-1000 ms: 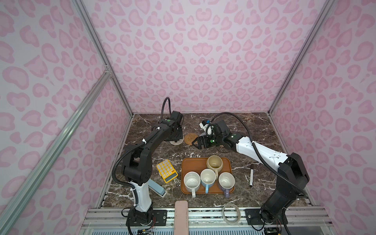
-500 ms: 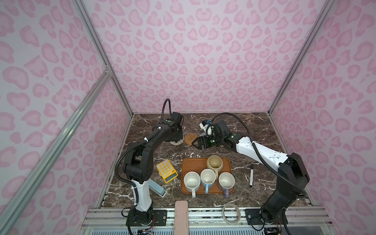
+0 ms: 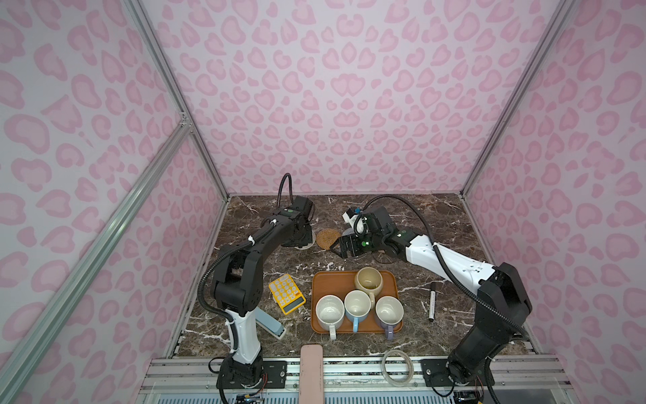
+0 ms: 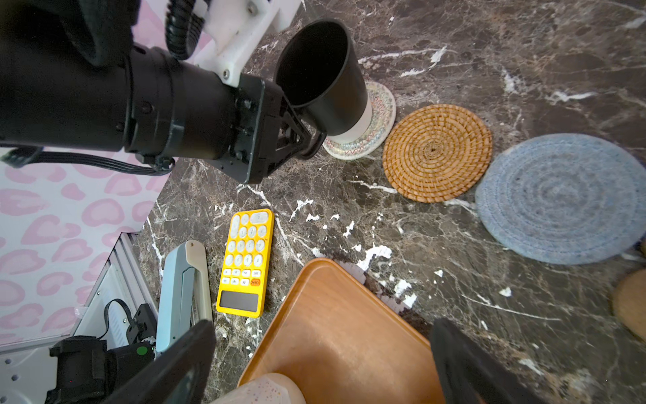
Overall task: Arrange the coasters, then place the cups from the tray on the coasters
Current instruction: 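Lower the black mug onto the multicolor woven coaster with the left gripper, then open the left gripper and lift it off the black mug while the right draws back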
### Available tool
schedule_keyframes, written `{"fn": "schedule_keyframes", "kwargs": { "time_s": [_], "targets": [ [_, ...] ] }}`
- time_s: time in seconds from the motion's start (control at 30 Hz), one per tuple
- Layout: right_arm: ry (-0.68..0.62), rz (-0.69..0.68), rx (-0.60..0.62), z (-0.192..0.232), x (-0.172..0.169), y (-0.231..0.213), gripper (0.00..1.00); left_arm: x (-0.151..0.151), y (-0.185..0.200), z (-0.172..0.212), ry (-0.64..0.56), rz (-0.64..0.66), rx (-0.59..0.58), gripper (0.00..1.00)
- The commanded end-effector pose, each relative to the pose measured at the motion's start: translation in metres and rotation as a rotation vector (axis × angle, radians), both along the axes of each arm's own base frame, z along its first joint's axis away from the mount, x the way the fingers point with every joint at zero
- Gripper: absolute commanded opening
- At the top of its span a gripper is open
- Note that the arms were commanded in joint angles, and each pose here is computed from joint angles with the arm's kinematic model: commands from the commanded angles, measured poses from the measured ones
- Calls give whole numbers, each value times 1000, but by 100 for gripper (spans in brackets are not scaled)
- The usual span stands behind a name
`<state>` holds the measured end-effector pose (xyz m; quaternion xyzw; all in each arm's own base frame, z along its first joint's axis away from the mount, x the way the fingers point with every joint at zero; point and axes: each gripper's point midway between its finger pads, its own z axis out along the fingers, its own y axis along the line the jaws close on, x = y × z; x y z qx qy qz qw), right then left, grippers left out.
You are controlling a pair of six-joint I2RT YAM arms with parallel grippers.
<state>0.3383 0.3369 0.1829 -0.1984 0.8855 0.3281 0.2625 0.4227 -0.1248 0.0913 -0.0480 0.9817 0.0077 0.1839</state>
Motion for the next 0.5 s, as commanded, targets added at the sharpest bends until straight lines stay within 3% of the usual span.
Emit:
{"fn": "schedule_keyframes", "kwargs": {
  "time_s": [0.0,0.13,0.47],
  "targets": [
    [3,15,-8,-3,-3,0,98,3,0,4,-24,2,-6,27],
    [0,16,-11,-4,-4,-2,98,3,0,9,-34,-3,-10,32],
    [2,16,-24,-5,-6,-5,97,4,0,5,-31,12,-10,30]
  ]
}}
